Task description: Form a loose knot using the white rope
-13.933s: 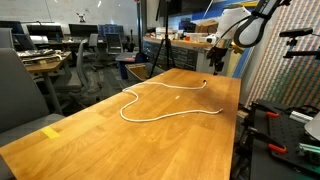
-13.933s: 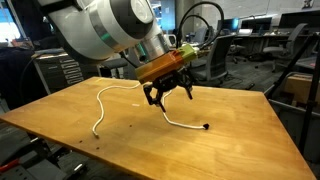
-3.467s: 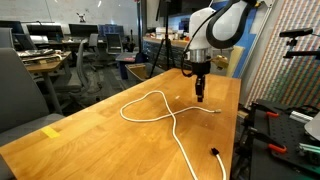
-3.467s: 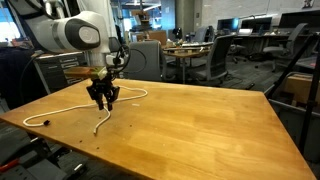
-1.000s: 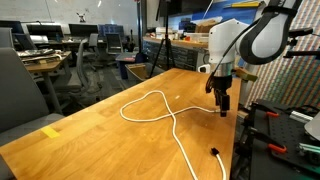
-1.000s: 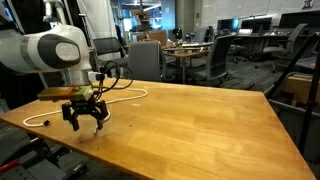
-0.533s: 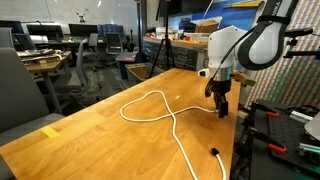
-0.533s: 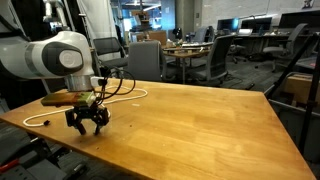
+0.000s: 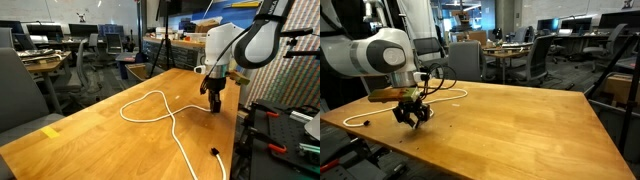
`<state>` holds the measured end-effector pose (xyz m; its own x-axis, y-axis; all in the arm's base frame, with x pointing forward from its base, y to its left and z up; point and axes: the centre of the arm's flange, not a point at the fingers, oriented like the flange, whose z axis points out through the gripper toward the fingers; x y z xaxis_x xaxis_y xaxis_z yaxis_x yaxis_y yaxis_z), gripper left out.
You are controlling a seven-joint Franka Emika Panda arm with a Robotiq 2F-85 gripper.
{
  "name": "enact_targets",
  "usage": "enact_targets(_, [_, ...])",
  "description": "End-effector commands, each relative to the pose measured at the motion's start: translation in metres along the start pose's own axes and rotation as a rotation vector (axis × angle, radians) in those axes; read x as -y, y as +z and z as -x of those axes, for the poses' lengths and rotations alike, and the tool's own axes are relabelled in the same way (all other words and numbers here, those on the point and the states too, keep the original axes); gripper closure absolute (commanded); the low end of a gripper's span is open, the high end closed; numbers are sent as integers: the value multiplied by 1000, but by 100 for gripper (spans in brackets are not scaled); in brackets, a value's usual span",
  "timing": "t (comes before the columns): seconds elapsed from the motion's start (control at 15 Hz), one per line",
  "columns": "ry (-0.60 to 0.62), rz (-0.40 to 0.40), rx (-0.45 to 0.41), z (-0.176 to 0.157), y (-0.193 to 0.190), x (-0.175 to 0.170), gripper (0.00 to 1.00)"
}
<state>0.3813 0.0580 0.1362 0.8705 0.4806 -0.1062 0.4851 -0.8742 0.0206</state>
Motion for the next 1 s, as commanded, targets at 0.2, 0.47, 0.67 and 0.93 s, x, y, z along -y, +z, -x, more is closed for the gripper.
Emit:
enact_targets(0.2, [-151,59,-298,-71,-74,8,96])
enact_targets(0.47, [-361,94,-348,-133,-76,49,96])
enact_targets(0.67, [-526,89,-310,-163,-41,86,96])
enact_targets(0.93, [-747,106,-257,-199,6,112,96])
